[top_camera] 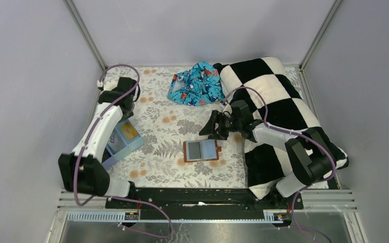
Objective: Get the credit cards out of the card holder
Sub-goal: Place the credit card in the storage box, then remove the credit card from the card holder.
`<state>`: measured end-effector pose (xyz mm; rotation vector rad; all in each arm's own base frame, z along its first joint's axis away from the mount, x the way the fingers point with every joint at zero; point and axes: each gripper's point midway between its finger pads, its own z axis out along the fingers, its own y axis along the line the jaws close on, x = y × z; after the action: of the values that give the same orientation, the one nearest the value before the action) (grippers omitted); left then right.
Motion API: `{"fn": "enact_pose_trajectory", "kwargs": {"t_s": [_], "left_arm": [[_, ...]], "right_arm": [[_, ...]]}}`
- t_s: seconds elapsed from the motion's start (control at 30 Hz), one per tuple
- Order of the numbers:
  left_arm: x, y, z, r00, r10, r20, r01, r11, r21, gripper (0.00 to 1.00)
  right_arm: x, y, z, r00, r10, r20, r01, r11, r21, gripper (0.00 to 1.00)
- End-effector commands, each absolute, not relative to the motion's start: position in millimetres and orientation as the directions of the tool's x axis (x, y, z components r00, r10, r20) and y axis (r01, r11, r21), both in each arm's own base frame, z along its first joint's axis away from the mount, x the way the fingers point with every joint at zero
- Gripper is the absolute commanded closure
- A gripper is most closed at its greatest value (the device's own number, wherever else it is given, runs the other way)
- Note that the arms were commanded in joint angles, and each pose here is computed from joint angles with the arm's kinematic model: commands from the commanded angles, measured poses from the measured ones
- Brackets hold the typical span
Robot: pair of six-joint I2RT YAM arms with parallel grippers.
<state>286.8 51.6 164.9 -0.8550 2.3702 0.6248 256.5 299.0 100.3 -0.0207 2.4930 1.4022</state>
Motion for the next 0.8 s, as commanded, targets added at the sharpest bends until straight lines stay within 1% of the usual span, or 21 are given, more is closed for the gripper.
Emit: {"fn": "enact_pose_trajectory", "kwargs": {"t_s": [0.0, 0.07, 0.13, 0.2, 0.23, 0.33, 0.4, 0.47, 0.53, 0.63, 0.7, 0.77], "left_arm": [[305, 0, 214, -0.621, -0.385, -0.683, -0.507, 0.862, -0.025, 0.49], [305, -44, 216, -0.638, -0.371, -0.675, -0.355, 0.919, -0.170, 0.47], [299, -93, 212, -0.677, -0.362, -0.641, -0.191, 0.927, -0.321, 0.47], [287, -136, 202, -0.727, -0.348, -0.592, -0.070, 0.895, -0.440, 0.47], [277, -160, 195, -0.767, -0.317, -0.558, 0.001, 0.869, -0.495, 0.47], [255, -210, 171, -0.830, -0.259, -0.493, 0.096, 0.806, -0.584, 0.47], [248, -235, 155, -0.860, -0.246, -0.448, 0.110, 0.767, -0.632, 0.47], [242, -249, 138, -0.882, -0.240, -0.405, 0.093, 0.755, -0.650, 0.47], [240, -257, 124, -0.896, -0.231, -0.380, 0.082, 0.754, -0.652, 0.47], [241, -266, 104, -0.910, -0.221, -0.351, 0.069, 0.754, -0.654, 0.47], [243, -269, 91, -0.919, -0.217, -0.330, 0.049, 0.767, -0.640, 0.47], [243, -273, 83, -0.926, -0.200, -0.320, 0.048, 0.780, -0.624, 0.47]], "right_arm": [[268, 295, 123, -0.921, 0.124, -0.369, -0.239, 0.567, 0.788, 0.23], [267, 292, 112, -0.918, 0.096, -0.384, -0.244, 0.627, 0.740, 0.23], [262, 292, 102, -0.912, 0.051, -0.408, -0.267, 0.680, 0.683, 0.23], [255, 300, 95, -0.908, 0.016, -0.419, -0.288, 0.702, 0.651, 0.24], [250, 302, 90, -0.914, 0.002, -0.406, -0.284, 0.713, 0.642, 0.25], [242, 309, 75, -0.921, -0.034, -0.388, -0.284, 0.741, 0.609, 0.33], [243, 303, 63, -0.923, -0.049, -0.381, -0.273, 0.781, 0.562, 0.40], [248, 292, 54, -0.920, -0.052, -0.387, -0.258, 0.826, 0.501, 0.42], [254, 281, 50, -0.917, -0.015, -0.399, -0.217, 0.858, 0.465, 0.43], [259, 273, 44, -0.930, 0.076, -0.361, -0.137, 0.837, 0.529, 0.46], [257, 269, 37, -0.940, 0.096, -0.326, -0.105, 0.832, 0.545, 0.48], [255, 267, 34, -0.943, 0.094, -0.320, -0.101, 0.834, 0.542, 0.48]]}}
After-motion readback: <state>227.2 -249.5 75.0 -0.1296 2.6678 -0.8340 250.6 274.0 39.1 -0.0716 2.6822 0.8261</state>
